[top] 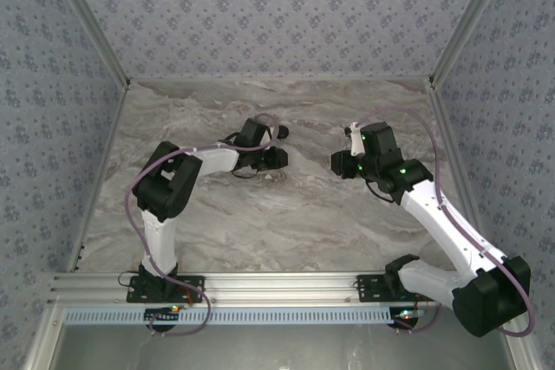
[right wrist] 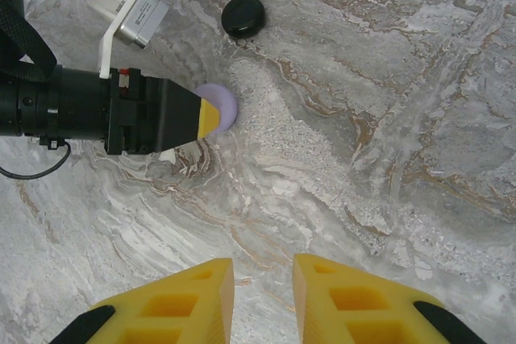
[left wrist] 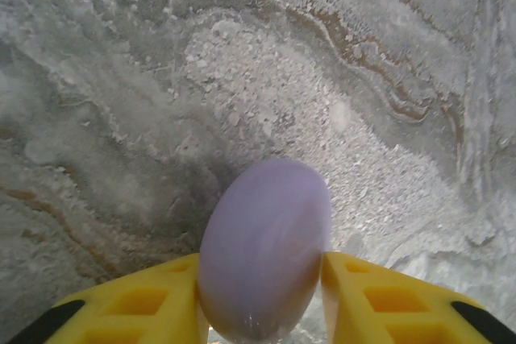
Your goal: Insert wireless bluetooth earbuds into charging case
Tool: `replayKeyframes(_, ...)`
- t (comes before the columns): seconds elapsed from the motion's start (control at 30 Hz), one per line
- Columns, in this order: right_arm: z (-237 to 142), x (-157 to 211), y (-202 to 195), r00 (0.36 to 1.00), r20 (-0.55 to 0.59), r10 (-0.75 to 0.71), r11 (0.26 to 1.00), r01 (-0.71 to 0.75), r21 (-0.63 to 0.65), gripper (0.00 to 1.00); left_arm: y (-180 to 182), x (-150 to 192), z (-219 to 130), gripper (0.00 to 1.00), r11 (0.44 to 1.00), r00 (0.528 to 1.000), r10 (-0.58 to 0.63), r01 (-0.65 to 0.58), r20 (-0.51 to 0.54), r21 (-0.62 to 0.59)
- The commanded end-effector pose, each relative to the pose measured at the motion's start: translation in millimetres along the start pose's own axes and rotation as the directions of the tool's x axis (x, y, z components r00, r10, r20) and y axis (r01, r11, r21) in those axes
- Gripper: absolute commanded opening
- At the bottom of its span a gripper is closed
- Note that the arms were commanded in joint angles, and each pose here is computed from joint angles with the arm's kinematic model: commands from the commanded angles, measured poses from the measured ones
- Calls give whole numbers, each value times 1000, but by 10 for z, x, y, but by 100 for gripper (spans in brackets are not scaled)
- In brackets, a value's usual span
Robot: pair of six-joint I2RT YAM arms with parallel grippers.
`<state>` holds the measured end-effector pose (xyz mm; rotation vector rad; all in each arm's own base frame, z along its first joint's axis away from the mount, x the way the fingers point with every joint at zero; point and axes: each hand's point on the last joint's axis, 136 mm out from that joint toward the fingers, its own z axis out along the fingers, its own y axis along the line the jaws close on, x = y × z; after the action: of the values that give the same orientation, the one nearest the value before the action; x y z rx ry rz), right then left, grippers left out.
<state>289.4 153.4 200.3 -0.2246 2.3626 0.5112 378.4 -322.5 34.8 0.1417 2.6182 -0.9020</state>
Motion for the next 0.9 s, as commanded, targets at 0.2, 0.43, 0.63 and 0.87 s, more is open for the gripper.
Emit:
replayKeyframes(0.2,-21,83,-138,1000,-21,11,998,-10,63,30,133,-85,-215,52,991,998,58,-54,34,-119)
replayKeyframes(0.43,-14,106,-457,1000,-2,11,973,-10,231,38,163,-189,-702,53,964,982,155,-125,112,-236)
replayKeyframes(0.63,-45,92,-812,999,53,4,914,-25,405,40,294,-248,-1238,53,903,951,256,-169,176,-396)
replayKeyframes(0.87,-110,54,-1268,988,150,-46,793,-55,607,42,564,-324,-1914,53,778,892,378,-160,249,-608)
